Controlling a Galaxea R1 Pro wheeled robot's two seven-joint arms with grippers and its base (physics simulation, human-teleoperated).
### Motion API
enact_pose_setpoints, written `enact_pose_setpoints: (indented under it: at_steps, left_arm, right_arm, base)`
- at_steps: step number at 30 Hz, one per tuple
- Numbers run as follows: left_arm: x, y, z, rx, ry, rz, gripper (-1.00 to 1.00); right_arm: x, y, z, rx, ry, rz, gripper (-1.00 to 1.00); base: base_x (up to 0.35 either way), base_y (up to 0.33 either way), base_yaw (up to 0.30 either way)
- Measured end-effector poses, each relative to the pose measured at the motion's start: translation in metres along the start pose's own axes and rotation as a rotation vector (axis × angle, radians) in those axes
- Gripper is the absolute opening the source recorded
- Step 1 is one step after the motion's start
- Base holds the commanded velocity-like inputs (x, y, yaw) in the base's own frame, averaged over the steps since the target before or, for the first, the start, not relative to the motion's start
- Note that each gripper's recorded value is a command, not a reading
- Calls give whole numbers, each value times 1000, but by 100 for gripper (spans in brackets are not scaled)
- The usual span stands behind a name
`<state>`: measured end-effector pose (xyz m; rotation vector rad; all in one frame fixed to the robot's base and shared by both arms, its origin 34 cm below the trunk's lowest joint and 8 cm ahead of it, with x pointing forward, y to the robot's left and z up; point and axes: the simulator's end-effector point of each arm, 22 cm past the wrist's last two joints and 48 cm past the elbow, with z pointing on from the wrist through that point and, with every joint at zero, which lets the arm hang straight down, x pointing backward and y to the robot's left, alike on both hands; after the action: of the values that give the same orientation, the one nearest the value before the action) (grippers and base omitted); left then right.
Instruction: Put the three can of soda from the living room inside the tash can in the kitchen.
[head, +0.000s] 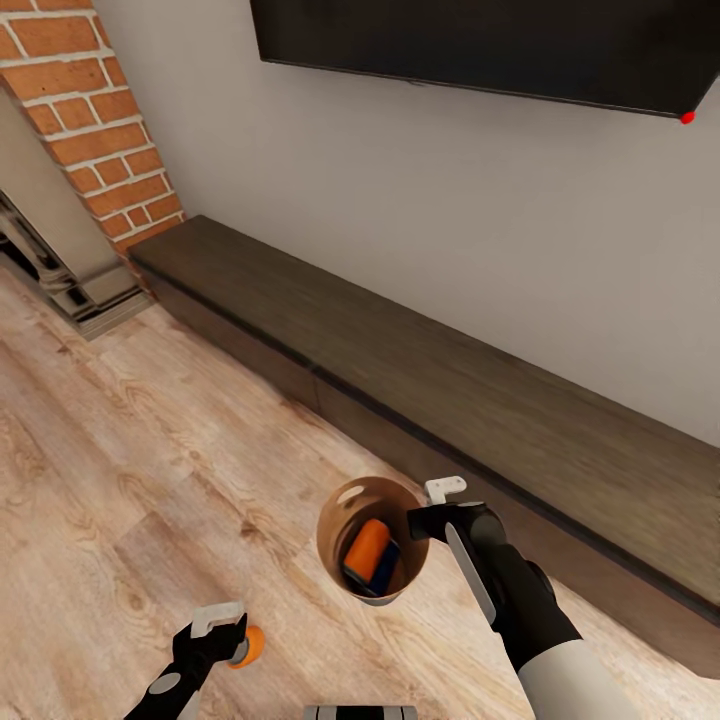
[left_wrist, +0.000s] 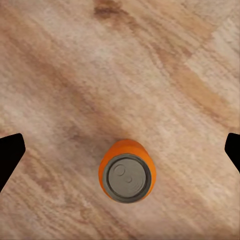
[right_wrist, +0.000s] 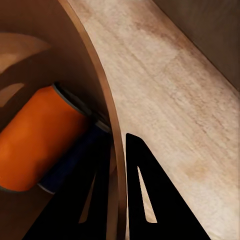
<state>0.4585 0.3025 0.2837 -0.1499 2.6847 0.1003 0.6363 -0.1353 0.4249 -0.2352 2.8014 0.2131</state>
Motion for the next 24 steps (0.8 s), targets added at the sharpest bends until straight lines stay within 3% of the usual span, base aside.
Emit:
enact_pose_setpoints:
  at_steps: [18,24]
  left_arm:
    - [0,0,0,0,0,0,100]
    - [0,0,0,0,0,0,100]
  right_arm:
    - [-1,0,-1,1,-3,-1,-100]
    - [-24,3,-13,-7,-61,-2,-100]
  base:
    - [-54,0,0]
    - [-3,0,0]
